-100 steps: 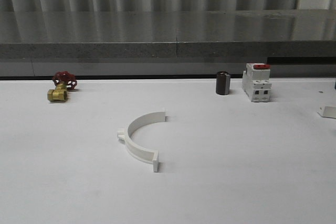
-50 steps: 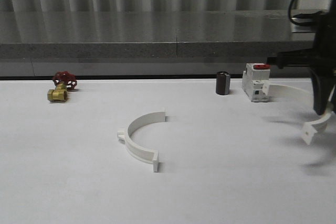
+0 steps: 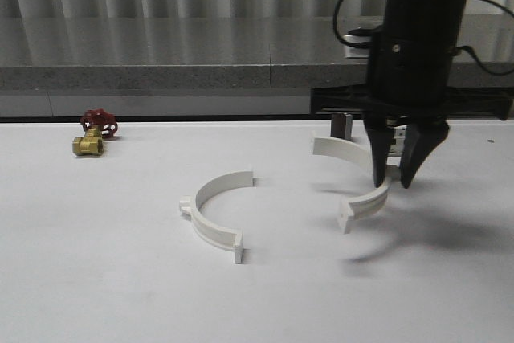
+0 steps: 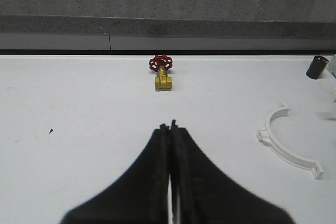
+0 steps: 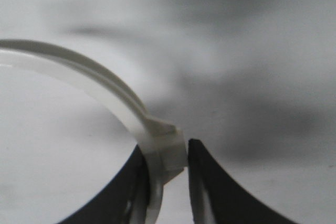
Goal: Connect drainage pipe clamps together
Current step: 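Grasp the second white half-ring with the right gripper and carry it toward the first, then lower the held half-ring against the first half, closing the ring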
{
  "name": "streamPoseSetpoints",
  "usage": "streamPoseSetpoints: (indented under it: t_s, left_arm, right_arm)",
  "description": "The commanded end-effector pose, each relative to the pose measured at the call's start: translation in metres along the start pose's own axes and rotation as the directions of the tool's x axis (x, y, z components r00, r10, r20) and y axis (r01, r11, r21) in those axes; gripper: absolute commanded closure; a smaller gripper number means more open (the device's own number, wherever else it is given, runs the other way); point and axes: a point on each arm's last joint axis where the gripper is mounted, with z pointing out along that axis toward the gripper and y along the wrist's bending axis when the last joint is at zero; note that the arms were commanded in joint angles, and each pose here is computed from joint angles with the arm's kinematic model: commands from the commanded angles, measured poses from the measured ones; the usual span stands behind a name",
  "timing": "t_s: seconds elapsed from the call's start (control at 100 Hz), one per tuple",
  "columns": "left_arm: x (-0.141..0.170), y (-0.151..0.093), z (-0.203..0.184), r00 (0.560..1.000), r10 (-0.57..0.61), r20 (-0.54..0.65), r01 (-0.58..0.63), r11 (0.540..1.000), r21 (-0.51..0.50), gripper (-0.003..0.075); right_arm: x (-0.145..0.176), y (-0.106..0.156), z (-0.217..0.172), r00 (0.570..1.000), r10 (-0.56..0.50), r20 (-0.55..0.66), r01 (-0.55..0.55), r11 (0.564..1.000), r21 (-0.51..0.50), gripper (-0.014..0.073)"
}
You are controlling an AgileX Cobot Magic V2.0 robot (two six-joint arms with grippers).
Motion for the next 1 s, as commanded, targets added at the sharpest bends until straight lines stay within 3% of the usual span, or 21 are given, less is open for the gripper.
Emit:
streamPoseSetpoints:
  t_s: [0.0,0.32,0.5,0.99]
  left_arm:
    - [-0.014,-0.001,-0.003,0.996,-0.012,0.089,0.012,1.000,0.009,0.0740]
    - [-0.014,-0.001,-0.003,0.996,-0.012,0.089,0.012,1.000,0.009,0.0740]
    - [-0.014,-0.001,-0.003,0.996,-0.012,0.089,0.012,1.000,0.009,0.0740]
    - [-0.014,-0.001,-0.003,0.996,-0.012,0.089,0.012,1.000,0.009,0.0740]
  right_arm:
    - [-0.006,0.013,-0.020,0.999,-0.009,0.049,0.010,1.000,-0.023,0.0498]
    - [-0.002,0.047,-0.004,0.997,0.073,0.038,-0.072,0.997,-0.020,0.0498]
    - [0.001,0.054,-0.001,0.992,0.117,0.053,-0.116,0.993,-0.024,0.0498]
    - [0.002,0.061,0.005,0.993,0.103,0.065,-0.100,0.994,-0.042,0.0498]
